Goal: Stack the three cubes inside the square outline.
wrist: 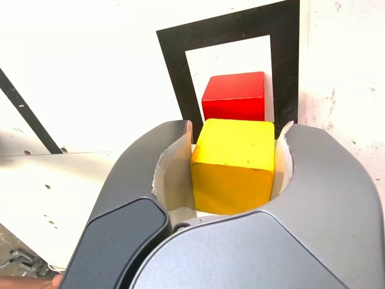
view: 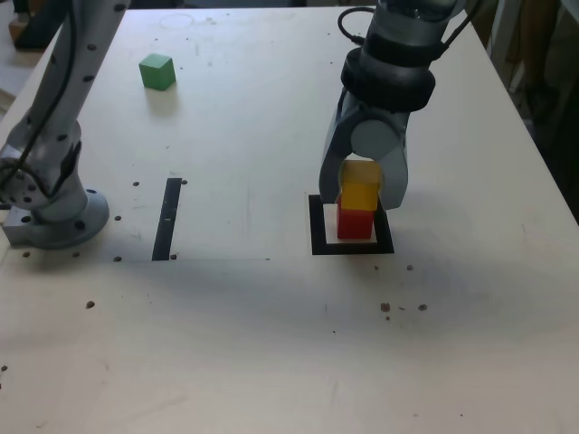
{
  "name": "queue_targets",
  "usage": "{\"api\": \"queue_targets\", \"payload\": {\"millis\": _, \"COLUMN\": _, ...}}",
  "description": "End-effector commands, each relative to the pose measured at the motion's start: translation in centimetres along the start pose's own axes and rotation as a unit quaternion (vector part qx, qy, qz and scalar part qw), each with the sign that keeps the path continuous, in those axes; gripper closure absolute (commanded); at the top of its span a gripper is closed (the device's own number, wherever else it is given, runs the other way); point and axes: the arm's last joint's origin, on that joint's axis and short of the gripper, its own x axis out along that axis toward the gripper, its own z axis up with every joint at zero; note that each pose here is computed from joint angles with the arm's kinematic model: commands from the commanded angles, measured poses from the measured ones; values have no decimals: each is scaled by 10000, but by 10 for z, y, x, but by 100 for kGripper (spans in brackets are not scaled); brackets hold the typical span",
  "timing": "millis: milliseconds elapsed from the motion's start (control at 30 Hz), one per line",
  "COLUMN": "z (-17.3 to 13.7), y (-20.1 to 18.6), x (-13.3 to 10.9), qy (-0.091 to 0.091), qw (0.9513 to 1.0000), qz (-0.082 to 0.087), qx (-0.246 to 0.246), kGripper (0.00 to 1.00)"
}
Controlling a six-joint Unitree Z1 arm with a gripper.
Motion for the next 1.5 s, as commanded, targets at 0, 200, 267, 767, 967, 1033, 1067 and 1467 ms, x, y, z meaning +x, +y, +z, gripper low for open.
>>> {"api": "queue_targets", "payload": {"millis": 0, "z": 2, "y": 0, "x": 1, "qy": 5, "qw": 10000, "qz": 1, "qx": -1, "kGripper": 75}}
{"api": "queue_targets", "payload": {"millis": 200, "z": 2, "y": 0, "x": 2, "qy": 23, "qw": 10000, "qz": 0, "qx": -18, "kGripper": 75}}
{"api": "queue_targets", "payload": {"millis": 267, "z": 2, "y": 2, "x": 3, "qy": 36, "qw": 10000, "qz": -4, "qx": -33, "kGripper": 75}}
{"api": "queue_targets", "payload": {"millis": 767, "z": 4, "y": 9, "x": 10, "qy": 54, "qw": 10000, "qz": -8, "qx": -32, "kGripper": 11}}
{"api": "queue_targets", "payload": {"millis": 967, "z": 1, "y": 9, "x": 10, "qy": 72, "qw": 10000, "qz": -7, "qx": -23, "kGripper": 1}}
{"api": "queue_targets", "payload": {"millis": 1033, "z": 0, "y": 8, "x": 10, "qy": 76, "qw": 10000, "qz": -5, "qx": -24, "kGripper": 0}}
{"api": "queue_targets", "payload": {"millis": 1067, "z": -1, "y": 8, "x": 10, "qy": 72, "qw": 10000, "qz": -3, "qx": -24, "kGripper": 0}}
{"api": "queue_targets", "payload": {"millis": 1467, "z": -38, "y": 14, "x": -23, "qy": -93, "qw": 9994, "qz": 315, "qx": -90, "kGripper": 0}}
